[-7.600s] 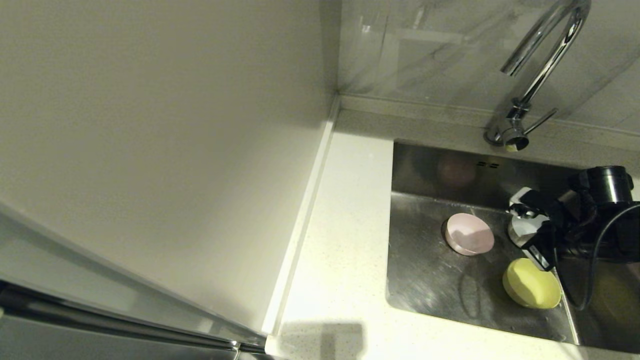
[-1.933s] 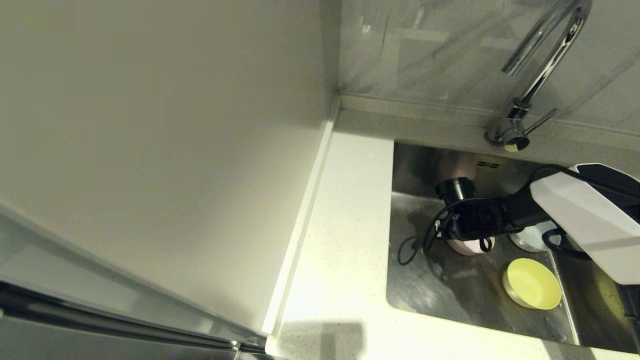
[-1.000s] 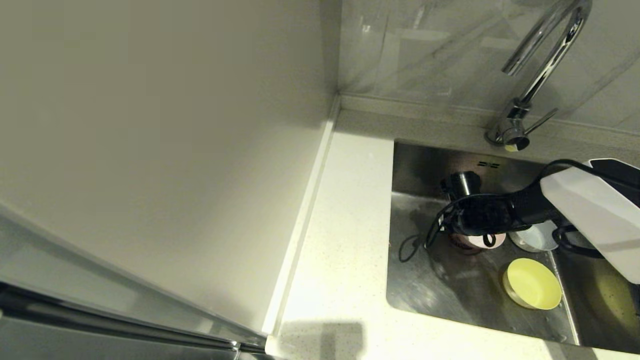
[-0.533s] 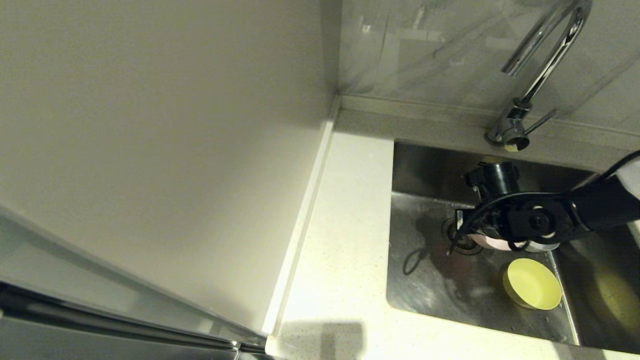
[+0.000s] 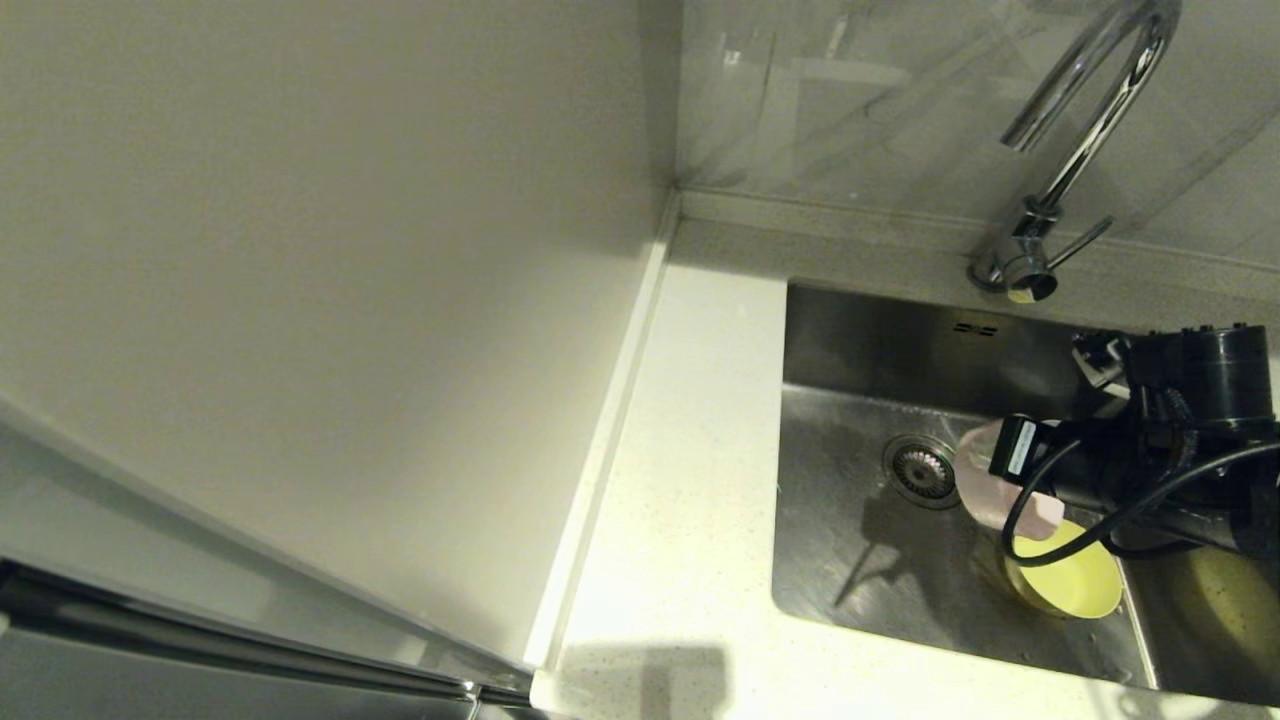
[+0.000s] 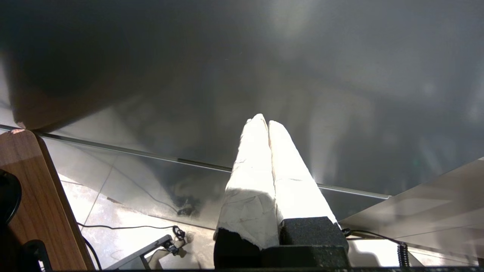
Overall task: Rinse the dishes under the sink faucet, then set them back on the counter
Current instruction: Put a bowl back to the table from the sink
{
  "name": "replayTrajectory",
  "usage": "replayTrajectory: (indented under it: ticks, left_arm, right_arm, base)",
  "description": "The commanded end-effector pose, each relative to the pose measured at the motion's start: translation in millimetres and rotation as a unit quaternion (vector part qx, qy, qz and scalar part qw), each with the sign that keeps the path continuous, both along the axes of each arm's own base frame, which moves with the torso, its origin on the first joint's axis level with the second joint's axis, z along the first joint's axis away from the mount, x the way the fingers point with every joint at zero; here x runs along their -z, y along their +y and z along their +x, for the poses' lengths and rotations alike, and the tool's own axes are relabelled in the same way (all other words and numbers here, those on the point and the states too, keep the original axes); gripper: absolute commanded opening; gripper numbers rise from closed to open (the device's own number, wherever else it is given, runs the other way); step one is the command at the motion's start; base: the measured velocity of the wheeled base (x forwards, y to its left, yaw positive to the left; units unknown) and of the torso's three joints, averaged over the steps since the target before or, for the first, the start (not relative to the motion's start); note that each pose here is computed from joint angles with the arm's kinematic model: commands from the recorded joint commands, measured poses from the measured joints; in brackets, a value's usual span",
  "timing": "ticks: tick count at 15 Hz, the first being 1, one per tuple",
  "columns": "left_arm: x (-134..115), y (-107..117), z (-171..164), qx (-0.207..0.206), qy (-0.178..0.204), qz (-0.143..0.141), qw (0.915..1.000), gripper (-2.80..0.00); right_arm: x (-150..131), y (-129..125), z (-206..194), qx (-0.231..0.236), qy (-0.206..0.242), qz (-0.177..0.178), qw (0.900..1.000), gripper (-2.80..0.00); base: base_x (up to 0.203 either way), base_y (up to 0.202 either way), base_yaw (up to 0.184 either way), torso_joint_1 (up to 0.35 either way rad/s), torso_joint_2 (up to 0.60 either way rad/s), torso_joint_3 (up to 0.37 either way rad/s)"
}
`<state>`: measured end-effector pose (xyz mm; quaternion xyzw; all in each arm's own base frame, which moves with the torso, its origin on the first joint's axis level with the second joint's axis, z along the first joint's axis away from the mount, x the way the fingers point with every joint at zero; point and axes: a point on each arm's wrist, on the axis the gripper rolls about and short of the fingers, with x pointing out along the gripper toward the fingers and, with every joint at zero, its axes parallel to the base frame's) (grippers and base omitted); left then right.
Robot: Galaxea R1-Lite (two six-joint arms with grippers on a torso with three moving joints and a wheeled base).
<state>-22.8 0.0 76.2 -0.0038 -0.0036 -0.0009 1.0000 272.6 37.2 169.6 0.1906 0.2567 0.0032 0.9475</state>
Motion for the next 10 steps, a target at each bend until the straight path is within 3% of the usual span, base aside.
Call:
replayTrajectory:
  ticks: [1, 2, 4, 6, 7, 10]
  left_arm:
    - [0.8, 0.0, 0.2, 0.0, 0.001, 0.0, 1.0, -2.8]
    - [0.8, 0.0, 0.2, 0.0, 0.001, 0.0, 1.0, -2.8]
    - [0.8, 0.0, 0.2, 0.0, 0.001, 0.0, 1.0, -2.8]
    - [0.8, 0.0, 0.2, 0.0, 0.001, 0.0, 1.0, -2.8]
    - [0.8, 0.0, 0.2, 0.0, 0.001, 0.0, 1.0, -2.8]
    - [0.8, 0.0, 0.2, 0.0, 0.001, 0.0, 1.0, -2.8]
  right_arm:
    - [-32.6, 5.8, -8.6, -0.006, -0.041, 0.112, 0.993, -2.8]
    - [-43.0, 7.3, -7.2, -0.007, -0.047, 0.165, 0.985, -2.8]
    - [-66.0, 9.4, -2.2, 0.008, -0.057, 0.274, 0.96, -2.8]
    - [-73.7, 10.6, 2.5, 0.018, -0.036, 0.355, 0.934, -2.8]
    - [-71.3, 11.0, 3.9, 0.021, -0.012, 0.394, 0.919, -2.8]
    - [-74.3, 12.2, 6.0, 0.042, 0.039, 0.512, 0.857, -2.8]
  base:
    - [0.0, 0.0, 0.0, 0.0, 0.0, 0.0]
    - [0.0, 0.0, 0.0, 0.0, 0.0, 0.0]
    - [0.0, 0.0, 0.0, 0.0, 0.0, 0.0]
    - [0.0, 0.0, 0.0, 0.0, 0.0, 0.0]
    - [0.0, 0.0, 0.0, 0.0, 0.0, 0.0]
    - [0.0, 0.0, 0.0, 0.0, 0.0, 0.0]
